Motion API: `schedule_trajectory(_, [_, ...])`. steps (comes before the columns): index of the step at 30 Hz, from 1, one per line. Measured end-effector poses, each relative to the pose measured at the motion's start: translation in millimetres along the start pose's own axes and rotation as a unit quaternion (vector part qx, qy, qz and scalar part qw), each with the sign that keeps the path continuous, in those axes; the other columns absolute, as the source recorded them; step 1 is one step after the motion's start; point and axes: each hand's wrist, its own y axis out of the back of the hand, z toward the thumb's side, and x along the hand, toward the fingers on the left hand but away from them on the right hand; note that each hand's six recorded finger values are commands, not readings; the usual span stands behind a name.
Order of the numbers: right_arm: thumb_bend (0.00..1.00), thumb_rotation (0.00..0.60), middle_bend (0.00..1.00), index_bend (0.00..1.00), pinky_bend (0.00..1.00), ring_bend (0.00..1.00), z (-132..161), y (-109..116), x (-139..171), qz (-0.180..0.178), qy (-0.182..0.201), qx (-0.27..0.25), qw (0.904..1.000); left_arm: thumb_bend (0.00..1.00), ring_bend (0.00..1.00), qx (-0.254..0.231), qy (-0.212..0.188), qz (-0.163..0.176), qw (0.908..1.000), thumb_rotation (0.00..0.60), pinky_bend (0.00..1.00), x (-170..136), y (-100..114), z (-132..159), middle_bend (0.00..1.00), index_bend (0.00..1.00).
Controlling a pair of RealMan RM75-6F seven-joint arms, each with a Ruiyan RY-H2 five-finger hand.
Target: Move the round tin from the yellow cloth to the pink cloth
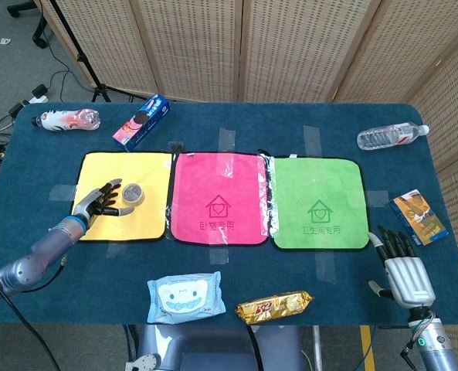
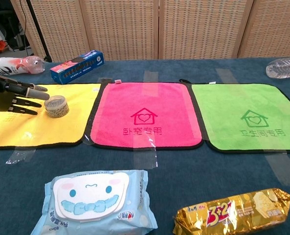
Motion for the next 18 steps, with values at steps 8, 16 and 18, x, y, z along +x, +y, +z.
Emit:
schedule_trajectory(8, [0.21,0.6,0.0,0.06,0.03,0.0,1.3,-2.3,-0.6,0.004,0.001,0.002,1.0,0.22,0.0,-0.003,-0.007,-0.009,0.9999,0.6,0.0,2.5,-9.1,3.1,0.0,0.0])
schedule_trajectory(16, [0.21,0.6,0.0,0.06,0.03,0.0,2.3,-2.8,-0.5,0.005,0.002,0.001,1.0,0.22,0.0,0.002,-0.01,-0.014,0.9999,0.6,0.0,5.2,-15.6,3.8,0.0,0.0])
schedule_trajectory(18, [0.21,0.6,0.0,0.06,0.03,0.0,2.3,-3.1,-0.5,0.005,0.002,0.002,1.0,0.22,0.0,0.007,-0.014,-0.015,0.9998,0.6,0.0,5.6,-18.8,4.8,0.0,0.0])
